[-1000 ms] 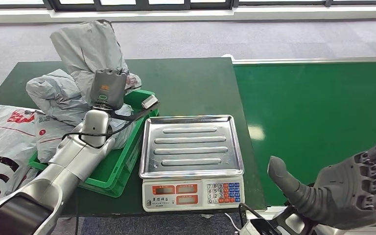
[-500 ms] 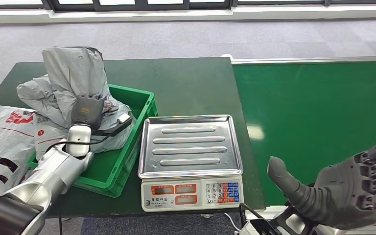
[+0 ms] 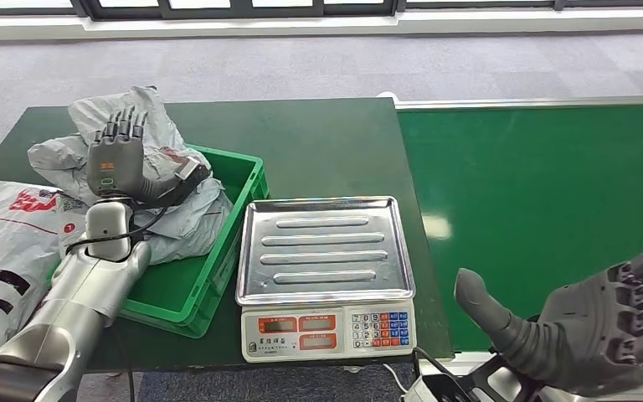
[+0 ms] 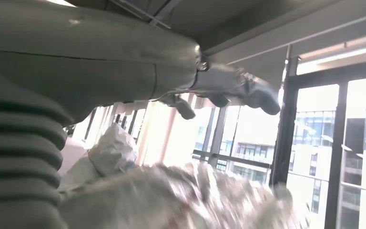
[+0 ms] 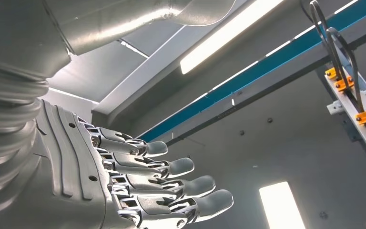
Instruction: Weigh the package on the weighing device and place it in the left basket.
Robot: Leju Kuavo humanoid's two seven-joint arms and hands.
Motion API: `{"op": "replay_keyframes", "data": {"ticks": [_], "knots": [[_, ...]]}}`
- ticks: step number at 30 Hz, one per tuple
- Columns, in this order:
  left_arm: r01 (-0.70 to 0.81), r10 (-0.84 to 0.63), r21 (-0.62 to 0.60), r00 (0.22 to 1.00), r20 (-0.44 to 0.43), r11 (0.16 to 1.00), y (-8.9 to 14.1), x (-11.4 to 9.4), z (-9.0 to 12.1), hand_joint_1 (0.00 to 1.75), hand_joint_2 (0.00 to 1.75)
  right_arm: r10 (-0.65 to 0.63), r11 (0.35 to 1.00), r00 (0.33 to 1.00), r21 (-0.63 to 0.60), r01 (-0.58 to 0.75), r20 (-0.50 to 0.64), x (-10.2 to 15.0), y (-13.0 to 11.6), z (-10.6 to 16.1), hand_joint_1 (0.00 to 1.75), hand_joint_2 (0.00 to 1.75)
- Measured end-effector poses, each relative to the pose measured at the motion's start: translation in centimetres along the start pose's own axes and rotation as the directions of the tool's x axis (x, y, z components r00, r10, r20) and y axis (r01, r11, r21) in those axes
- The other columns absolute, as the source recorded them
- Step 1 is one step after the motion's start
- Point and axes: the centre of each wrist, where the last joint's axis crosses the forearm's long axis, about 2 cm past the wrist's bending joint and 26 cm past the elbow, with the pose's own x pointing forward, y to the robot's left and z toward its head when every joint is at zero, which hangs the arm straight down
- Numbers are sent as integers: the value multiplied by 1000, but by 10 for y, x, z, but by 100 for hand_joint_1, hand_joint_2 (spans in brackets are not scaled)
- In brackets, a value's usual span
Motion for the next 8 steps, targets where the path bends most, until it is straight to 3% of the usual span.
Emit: {"op": "replay_keyframes", "data": {"ticks": [8], "knots": [[-48, 51, 60, 998, -41, 997, 12, -5, -5, 0, 0, 2, 1000, 1000, -1, -2, 0, 0, -1, 0, 0, 175]]}}
